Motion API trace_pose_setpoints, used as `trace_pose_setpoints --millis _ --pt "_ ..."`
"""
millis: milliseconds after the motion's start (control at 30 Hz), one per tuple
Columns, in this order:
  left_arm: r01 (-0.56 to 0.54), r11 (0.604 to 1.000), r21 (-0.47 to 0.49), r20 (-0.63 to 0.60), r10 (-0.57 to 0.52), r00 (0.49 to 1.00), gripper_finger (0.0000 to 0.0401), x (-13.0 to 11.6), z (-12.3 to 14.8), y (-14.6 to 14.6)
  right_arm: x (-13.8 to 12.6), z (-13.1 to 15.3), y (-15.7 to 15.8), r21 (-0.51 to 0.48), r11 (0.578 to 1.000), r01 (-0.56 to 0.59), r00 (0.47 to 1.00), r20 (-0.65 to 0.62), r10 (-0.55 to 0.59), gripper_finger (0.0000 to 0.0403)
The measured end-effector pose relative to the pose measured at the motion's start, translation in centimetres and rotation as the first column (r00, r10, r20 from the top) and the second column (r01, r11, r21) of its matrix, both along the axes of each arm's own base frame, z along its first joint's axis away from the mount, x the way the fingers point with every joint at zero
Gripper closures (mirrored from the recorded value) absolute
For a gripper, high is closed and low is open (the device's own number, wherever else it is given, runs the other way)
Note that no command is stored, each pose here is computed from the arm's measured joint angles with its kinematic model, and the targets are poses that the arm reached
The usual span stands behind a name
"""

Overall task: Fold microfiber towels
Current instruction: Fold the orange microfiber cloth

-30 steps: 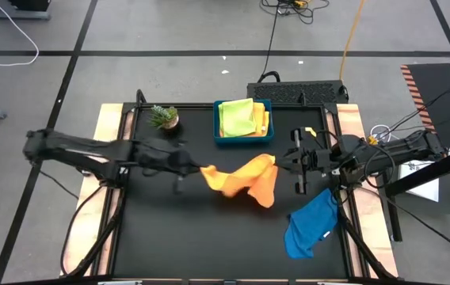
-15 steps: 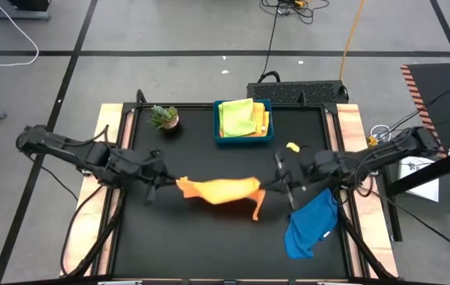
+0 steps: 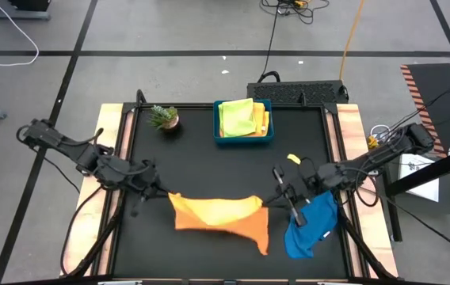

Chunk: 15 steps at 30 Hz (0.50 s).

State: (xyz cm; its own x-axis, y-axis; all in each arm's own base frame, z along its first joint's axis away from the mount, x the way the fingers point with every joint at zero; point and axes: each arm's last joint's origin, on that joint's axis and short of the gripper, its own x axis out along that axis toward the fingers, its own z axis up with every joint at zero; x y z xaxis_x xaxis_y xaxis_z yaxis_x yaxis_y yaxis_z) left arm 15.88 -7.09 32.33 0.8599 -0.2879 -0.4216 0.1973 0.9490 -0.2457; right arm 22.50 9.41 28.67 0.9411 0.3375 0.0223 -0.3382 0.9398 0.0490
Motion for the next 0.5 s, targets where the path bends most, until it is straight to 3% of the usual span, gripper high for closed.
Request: trace_pose_setpoints --millis 133,267,500 --pt "-0.108 0.992 0.062 -0.122 0.115 0.986 0.0396 0.2 -1.3 1.3 0.4 -1.4 -1.1 -0.013 0.99 0.142 0.98 -0.14 -0.142 0.0403" --pt "-0.202 0.975 0.089 -0.264 0.219 0.94 0.0398 0.9 -4.1 2.7 0.4 -4.1 -2.4 0.011 0.974 0.225 0.937 -0.276 -0.213 0.0403" --pt "-0.247 0.966 0.076 -0.397 0.257 0.881 0.0396 3.4 -9.3 5.1 -1.2 -9.5 -4.4 0.048 0.942 0.332 0.849 -0.451 -0.276 0.0403"
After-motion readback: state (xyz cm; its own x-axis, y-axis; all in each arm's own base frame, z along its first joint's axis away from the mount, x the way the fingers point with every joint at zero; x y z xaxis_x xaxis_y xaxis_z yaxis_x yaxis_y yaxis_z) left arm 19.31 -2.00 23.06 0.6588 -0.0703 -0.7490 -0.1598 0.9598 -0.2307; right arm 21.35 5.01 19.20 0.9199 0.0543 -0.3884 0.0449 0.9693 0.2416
